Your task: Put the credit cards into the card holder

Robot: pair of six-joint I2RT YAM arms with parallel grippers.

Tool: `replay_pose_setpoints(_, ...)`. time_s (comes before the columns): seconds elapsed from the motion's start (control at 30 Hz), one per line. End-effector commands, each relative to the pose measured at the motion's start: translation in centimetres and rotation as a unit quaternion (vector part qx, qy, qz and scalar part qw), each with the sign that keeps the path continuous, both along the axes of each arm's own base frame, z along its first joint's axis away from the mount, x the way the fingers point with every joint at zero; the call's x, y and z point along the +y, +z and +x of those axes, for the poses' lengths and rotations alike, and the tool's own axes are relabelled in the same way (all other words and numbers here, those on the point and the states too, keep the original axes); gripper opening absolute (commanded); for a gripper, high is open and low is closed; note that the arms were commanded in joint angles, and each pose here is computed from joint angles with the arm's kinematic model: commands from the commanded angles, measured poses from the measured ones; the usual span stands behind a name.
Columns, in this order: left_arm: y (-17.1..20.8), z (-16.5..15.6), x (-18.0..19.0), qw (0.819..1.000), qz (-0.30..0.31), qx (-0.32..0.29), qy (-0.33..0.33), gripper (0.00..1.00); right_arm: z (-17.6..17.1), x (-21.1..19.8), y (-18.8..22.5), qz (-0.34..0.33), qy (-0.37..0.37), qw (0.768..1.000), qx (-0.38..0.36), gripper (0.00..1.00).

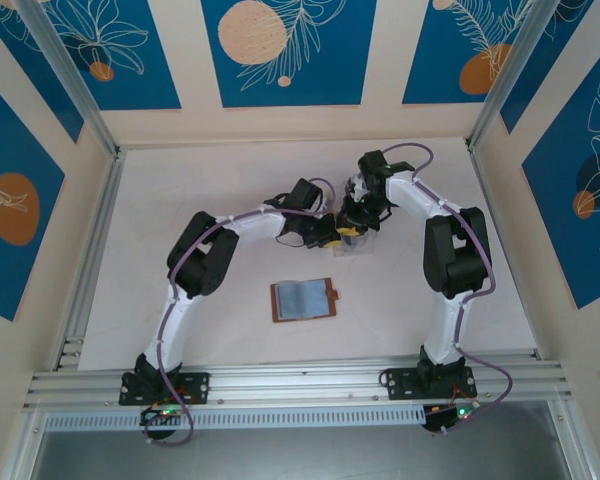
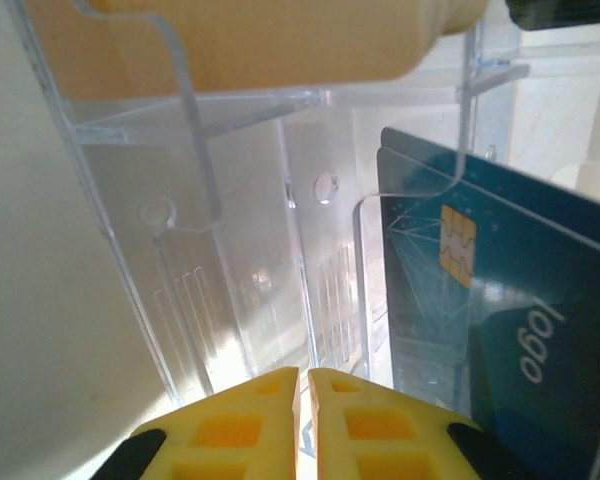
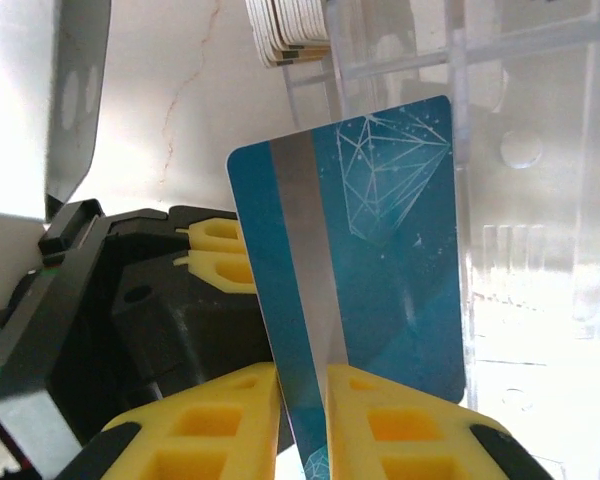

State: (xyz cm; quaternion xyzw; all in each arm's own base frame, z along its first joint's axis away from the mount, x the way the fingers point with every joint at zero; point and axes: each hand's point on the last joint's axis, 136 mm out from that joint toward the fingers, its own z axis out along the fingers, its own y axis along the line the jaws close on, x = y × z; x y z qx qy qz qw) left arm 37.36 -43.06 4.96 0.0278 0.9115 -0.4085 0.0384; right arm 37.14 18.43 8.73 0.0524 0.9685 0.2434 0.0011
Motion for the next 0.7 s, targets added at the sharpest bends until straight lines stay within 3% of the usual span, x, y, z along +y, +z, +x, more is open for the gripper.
replay_pose_setpoints(0.0,1.67,-0.99,-1.99,0.998,0.003,-0.038,-0.043,0.12,-0.66,0.53,1.46,0.025,-0.006,1.000,0.005,0.20)
replay_pose_setpoints(0.67,0.76,-1.39,-2.15,0.997,0.033,-0.044,-0.054,0.12,-0.57,0.29,2.29,0.034,-0.010,0.999,-0.004,0.04)
